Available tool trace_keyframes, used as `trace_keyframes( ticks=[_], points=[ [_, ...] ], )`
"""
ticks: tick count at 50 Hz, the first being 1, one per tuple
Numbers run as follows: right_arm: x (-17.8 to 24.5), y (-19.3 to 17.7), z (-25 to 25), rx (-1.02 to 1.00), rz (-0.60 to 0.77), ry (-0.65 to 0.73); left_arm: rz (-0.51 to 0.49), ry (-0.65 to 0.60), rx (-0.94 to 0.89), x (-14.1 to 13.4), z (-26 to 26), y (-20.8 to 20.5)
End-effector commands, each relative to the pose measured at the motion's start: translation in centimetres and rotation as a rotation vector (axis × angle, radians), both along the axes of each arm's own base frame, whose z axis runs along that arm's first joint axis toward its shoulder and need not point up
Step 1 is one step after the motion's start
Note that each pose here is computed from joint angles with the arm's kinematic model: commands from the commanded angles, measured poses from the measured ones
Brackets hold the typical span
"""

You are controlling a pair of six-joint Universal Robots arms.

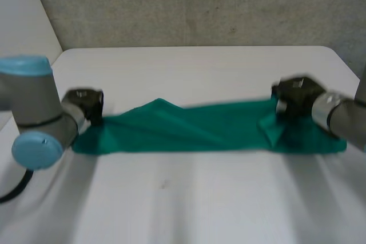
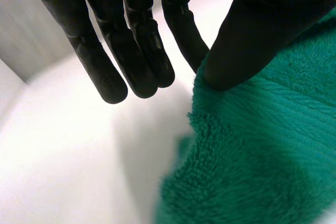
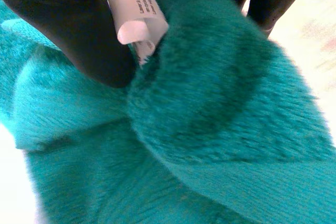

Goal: Fold the towel.

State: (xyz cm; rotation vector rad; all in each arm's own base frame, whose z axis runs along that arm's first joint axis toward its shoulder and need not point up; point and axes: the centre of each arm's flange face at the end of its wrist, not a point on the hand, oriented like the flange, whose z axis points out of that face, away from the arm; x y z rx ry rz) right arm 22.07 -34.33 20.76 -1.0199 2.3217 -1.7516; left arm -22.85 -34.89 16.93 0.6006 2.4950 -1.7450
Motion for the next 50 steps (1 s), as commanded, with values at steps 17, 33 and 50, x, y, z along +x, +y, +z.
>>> trace_keyframes(
  ticks=[17, 33, 50],
  points=[
    [1.4, 1.0, 7.6, -0.022, 0.094, -0.122, 0.091, 0.187, -0.37, 0.6, 7.7, 3.2],
    [1.8, -1.2, -3.5, 0.33, 0.108, 0.025, 0.106, 0.063, -0.027, 2.1, -2.3, 7.3],
    [0.6, 2.2, 2.1, 0.106, 0.033, -0.073, 0.099, 0.083, -0.072, 1.8, -0.8, 6.8]
  ],
)
